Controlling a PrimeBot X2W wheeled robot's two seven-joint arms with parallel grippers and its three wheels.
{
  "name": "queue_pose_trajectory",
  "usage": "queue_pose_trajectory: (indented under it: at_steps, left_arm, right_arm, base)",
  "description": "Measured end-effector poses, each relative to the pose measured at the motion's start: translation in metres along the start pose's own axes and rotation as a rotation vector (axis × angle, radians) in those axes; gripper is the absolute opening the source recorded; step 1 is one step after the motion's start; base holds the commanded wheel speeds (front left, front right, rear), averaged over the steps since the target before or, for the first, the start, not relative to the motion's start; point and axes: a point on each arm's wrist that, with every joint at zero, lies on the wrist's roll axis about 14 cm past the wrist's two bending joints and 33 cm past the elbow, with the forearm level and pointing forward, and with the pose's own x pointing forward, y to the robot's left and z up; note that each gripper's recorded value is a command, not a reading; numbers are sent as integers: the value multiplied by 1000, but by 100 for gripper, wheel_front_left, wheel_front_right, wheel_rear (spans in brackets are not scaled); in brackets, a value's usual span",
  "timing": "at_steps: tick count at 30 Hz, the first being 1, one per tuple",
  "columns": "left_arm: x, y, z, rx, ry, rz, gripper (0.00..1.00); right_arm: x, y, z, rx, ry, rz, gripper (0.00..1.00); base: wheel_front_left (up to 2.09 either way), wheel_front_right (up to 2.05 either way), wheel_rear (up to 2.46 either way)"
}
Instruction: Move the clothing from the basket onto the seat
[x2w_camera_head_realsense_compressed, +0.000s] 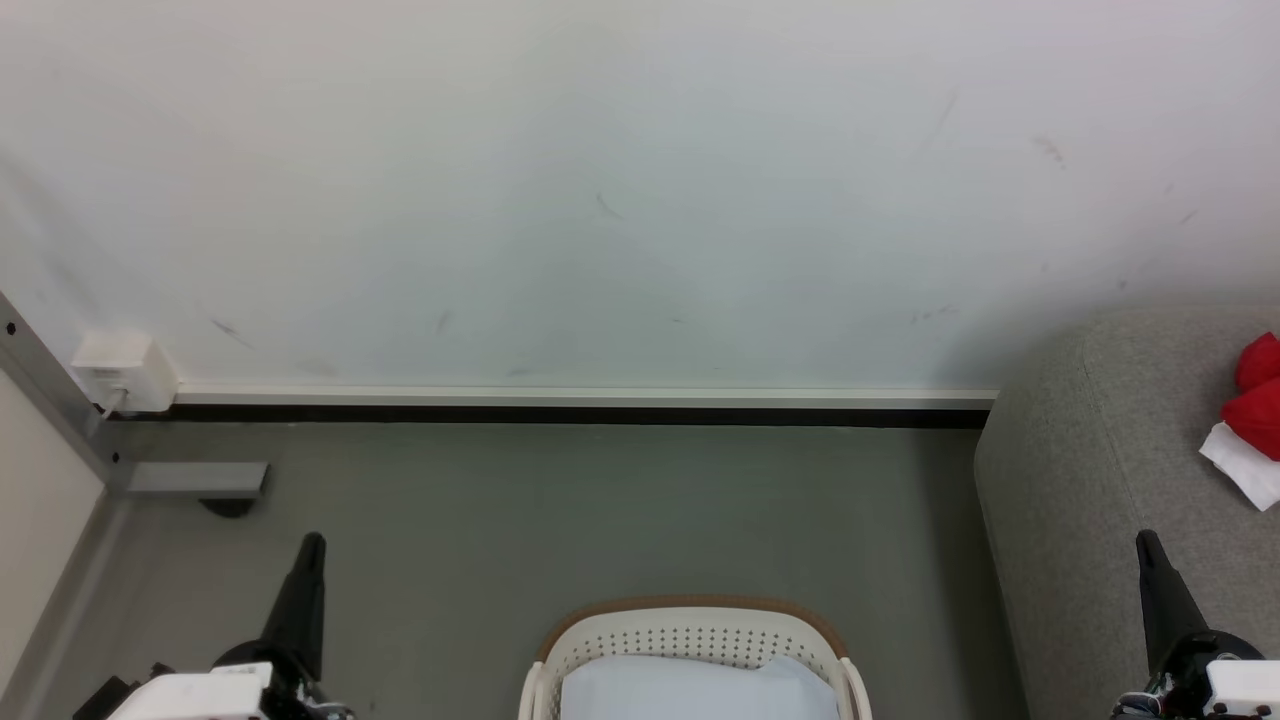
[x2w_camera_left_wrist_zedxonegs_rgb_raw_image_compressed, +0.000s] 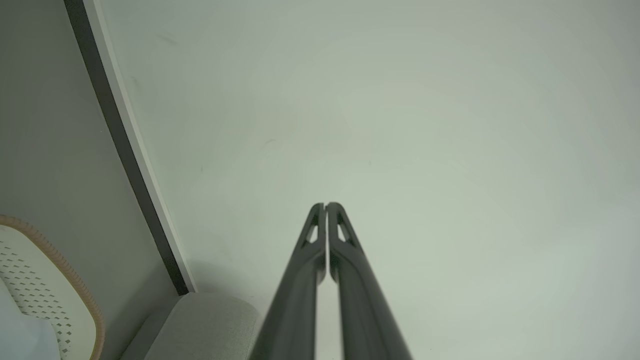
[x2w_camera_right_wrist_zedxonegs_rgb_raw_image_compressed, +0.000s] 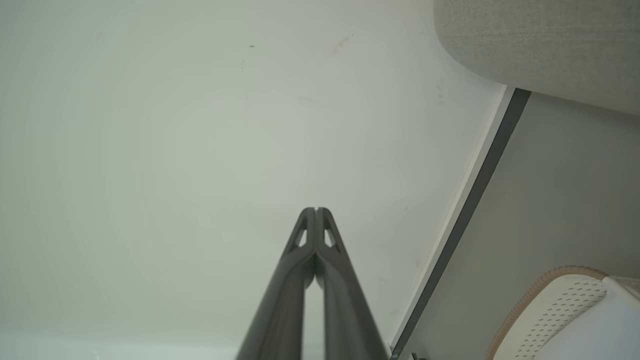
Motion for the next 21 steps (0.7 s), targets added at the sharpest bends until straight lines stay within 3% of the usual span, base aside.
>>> queue_pose_trajectory:
  at_steps: [21]
  left_arm:
    - [0,0,0,0,0,0,0]
  right_arm:
    - [0,0,0,0,0,0,0]
  base:
    - [0,0,0]
